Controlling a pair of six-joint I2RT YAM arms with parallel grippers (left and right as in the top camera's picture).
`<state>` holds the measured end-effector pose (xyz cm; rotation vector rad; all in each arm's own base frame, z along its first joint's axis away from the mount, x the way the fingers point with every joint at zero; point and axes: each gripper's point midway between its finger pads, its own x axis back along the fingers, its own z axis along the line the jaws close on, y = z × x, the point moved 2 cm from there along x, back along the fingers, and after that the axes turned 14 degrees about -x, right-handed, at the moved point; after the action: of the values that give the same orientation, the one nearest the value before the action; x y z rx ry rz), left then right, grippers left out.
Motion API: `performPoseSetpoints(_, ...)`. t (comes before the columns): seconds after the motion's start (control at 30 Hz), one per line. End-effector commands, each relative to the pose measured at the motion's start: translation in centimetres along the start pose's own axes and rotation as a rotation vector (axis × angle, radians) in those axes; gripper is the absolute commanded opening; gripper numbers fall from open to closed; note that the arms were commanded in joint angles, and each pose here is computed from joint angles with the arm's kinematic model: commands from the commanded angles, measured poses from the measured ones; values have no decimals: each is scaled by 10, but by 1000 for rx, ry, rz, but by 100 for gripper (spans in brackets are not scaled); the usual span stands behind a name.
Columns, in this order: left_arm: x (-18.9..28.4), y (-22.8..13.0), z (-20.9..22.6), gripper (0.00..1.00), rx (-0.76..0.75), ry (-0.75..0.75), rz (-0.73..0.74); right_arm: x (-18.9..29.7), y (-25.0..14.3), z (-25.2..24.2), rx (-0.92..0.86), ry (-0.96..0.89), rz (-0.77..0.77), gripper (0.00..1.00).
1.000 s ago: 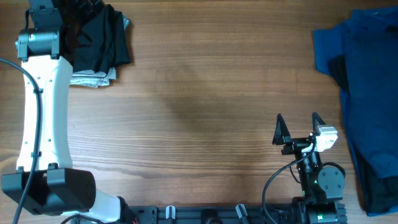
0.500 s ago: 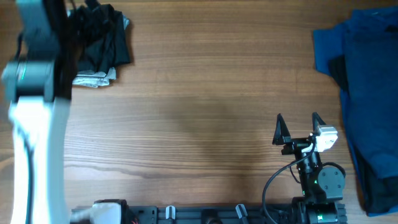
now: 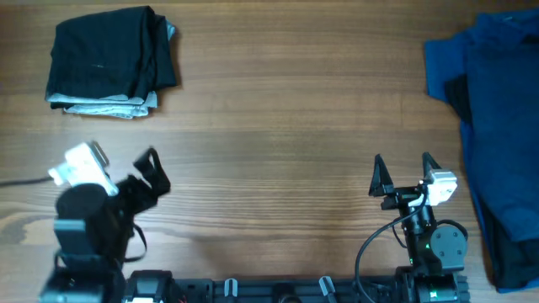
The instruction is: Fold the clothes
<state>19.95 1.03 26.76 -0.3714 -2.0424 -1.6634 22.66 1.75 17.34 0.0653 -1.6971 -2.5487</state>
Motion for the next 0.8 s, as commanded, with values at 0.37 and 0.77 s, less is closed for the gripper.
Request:
performPoseSetpoints(0.37, -58, -50, -1, 100, 40, -141, -363, 1, 0, 4, 15, 25, -1, 100)
performPoseSetpoints(0.77, -63, -54, 4, 100, 54, -141, -486, 1, 0, 4, 15, 25, -1, 100)
